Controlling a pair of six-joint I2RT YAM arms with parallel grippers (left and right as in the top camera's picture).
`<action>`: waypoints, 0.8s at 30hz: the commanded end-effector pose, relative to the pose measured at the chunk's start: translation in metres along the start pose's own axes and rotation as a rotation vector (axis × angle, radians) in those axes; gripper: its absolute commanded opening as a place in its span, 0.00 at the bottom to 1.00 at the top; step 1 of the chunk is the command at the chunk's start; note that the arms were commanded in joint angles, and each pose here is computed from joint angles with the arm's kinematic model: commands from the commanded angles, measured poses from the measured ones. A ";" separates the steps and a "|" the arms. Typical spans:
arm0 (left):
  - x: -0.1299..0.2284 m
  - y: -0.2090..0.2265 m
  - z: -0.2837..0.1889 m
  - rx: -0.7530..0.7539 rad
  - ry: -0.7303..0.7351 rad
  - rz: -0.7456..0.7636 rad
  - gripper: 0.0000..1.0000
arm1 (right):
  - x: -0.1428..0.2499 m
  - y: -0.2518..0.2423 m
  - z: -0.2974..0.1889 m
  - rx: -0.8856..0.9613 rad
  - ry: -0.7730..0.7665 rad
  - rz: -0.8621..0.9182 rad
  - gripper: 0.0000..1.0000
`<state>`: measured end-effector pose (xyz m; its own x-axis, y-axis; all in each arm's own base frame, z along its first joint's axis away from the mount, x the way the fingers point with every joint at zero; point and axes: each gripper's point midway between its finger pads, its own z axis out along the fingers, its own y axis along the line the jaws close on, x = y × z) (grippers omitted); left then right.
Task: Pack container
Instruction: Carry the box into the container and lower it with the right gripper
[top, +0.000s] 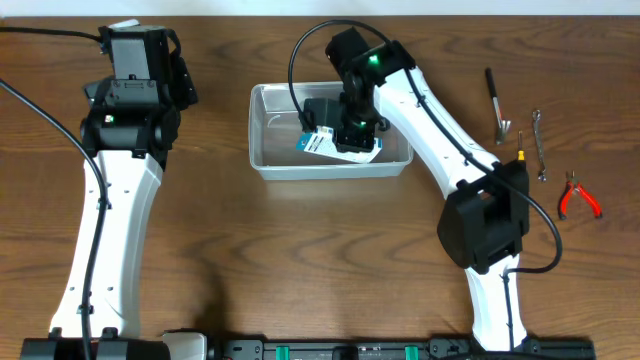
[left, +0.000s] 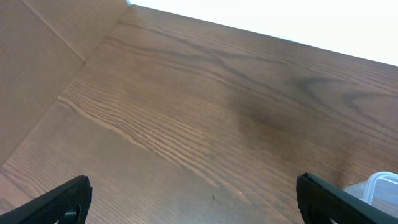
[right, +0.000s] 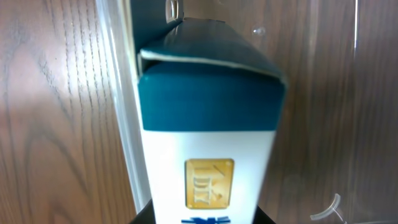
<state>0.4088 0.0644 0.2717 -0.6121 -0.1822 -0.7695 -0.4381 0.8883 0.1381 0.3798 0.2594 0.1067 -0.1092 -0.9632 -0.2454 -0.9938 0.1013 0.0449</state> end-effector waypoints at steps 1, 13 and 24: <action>-0.004 0.005 0.000 -0.022 -0.008 0.001 0.98 | -0.006 0.001 0.001 0.002 -0.014 -0.031 0.01; -0.004 0.005 0.000 -0.022 -0.009 0.000 0.98 | 0.000 0.004 0.011 -0.017 0.000 -0.023 0.01; -0.004 0.005 0.000 -0.022 -0.009 0.000 0.98 | 0.012 0.014 0.033 -0.061 0.031 -0.012 0.04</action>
<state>0.4090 0.0644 0.2719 -0.6112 -0.1822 -0.7702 -0.4382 0.8883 0.1376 0.3680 0.2528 0.0751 -0.1182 -0.9703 -0.2113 -0.9906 0.1003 0.0935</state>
